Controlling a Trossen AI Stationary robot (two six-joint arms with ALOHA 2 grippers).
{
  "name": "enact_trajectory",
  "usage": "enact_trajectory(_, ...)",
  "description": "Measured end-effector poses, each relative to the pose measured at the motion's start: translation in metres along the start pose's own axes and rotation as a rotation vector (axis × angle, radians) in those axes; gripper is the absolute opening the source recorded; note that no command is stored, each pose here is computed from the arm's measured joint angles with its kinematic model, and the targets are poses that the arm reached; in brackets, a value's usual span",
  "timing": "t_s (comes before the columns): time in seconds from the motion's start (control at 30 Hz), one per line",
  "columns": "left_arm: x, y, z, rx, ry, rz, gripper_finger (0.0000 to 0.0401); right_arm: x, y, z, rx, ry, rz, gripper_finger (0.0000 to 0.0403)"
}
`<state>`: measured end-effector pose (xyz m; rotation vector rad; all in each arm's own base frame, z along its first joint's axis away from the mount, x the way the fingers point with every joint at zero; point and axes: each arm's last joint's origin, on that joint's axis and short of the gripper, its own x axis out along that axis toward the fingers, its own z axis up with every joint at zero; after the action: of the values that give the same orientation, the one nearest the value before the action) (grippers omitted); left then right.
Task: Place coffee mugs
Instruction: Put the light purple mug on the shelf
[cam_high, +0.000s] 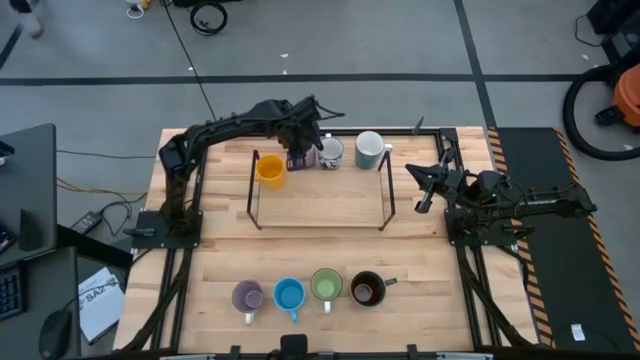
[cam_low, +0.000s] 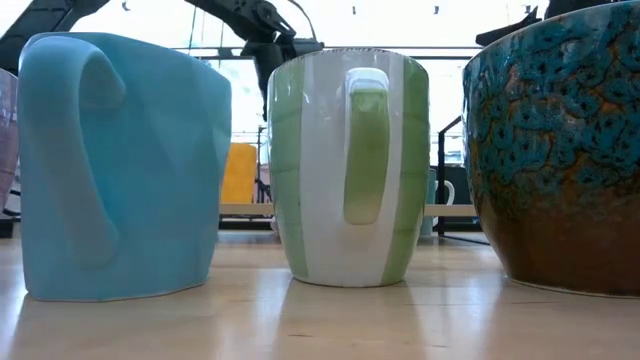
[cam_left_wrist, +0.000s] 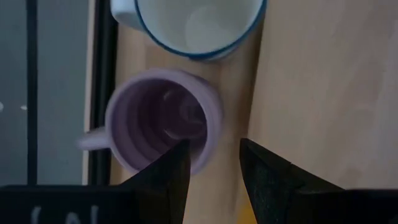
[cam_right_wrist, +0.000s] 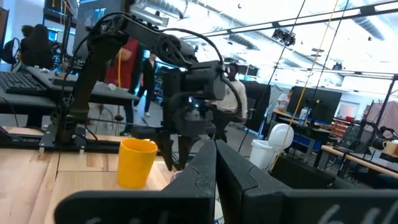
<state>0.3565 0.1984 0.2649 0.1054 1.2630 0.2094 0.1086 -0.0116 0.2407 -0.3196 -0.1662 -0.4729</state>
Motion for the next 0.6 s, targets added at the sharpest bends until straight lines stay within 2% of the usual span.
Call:
enact_trajectory(0.2, 0.007, 0.002, 0.004, -0.002, -0.054, 0.01, 0.0144, 0.0, 0.001, 0.0, 0.0, -0.006, 0.016, 0.0009)
enact_trajectory(0.37, 0.018, 0.002, 0.003, -0.003, -0.034, -0.034, 0.0144, 0.0, 0.001, -0.001, 0.004, 0.001, 0.018, 0.0009)
enact_trajectory(0.6, 0.032, 0.006, 0.001, -0.026, 0.004, -0.019, 0.0144, 0.0, 0.001, -0.001, 0.012, 0.004, 0.021, 0.0009)
